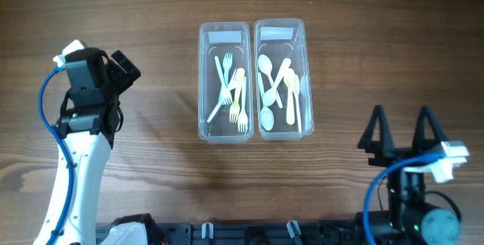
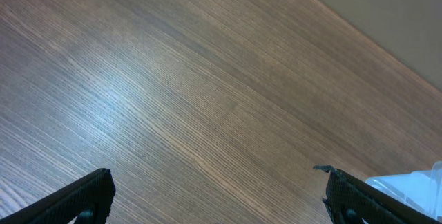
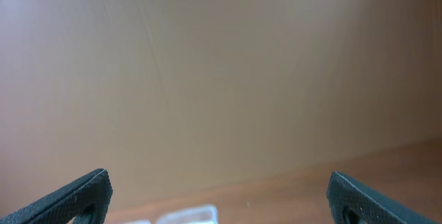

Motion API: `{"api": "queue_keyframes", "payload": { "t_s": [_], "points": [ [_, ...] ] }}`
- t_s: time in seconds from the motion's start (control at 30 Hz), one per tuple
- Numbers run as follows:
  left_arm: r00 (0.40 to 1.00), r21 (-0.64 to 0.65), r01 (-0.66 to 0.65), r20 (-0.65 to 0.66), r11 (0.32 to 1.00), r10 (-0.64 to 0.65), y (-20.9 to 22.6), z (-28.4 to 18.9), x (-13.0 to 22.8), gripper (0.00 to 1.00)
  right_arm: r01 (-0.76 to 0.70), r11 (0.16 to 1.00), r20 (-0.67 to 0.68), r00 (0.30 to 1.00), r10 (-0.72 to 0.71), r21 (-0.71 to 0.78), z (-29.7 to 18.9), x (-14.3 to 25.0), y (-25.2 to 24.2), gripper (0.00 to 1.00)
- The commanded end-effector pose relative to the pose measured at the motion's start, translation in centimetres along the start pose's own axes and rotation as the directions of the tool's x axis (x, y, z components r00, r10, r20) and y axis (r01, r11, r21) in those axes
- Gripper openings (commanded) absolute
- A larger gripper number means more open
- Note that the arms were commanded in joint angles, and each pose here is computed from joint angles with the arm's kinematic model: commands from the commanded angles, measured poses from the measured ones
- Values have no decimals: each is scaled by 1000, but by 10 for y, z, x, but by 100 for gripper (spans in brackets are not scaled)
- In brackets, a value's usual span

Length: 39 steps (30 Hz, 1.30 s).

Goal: Pack container

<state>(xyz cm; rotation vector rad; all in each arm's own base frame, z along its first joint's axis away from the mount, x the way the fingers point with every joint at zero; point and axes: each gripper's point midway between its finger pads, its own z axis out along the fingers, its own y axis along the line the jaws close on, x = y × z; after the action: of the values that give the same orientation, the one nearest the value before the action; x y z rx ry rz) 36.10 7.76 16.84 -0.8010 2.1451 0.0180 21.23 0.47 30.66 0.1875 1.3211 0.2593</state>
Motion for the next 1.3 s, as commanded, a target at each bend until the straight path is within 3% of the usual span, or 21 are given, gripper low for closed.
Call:
{"api": "queue_keyframes", "payload": {
  "t_s": [0.0,0.17,0.4,0.7,1.27],
  "points": [
    [1000,-10,-11,15,1000,11,3,-2,-4,100,117,993,-29,993,-116,11,1,22,-8,100],
    [1000,-10,-11,15,1000,11,3,-2,-4,100,272,961,-94,957,-276,-49,4,58,-8,100],
    [1000,-10,-11,15,1000,11,3,-2,-4,100,281,958,-156,946,-286,-51,5,98,-19,100],
    [1000,-10,-11,15,1000,11,3,-2,-4,100,435,887,-114,884,-453,-155,5,106,-7,100],
    [1000,-10,-11,15,1000,11,3,-2,-4,100,420,891,-205,869,-450,-175,1,136,-15,100]
  ]
}}
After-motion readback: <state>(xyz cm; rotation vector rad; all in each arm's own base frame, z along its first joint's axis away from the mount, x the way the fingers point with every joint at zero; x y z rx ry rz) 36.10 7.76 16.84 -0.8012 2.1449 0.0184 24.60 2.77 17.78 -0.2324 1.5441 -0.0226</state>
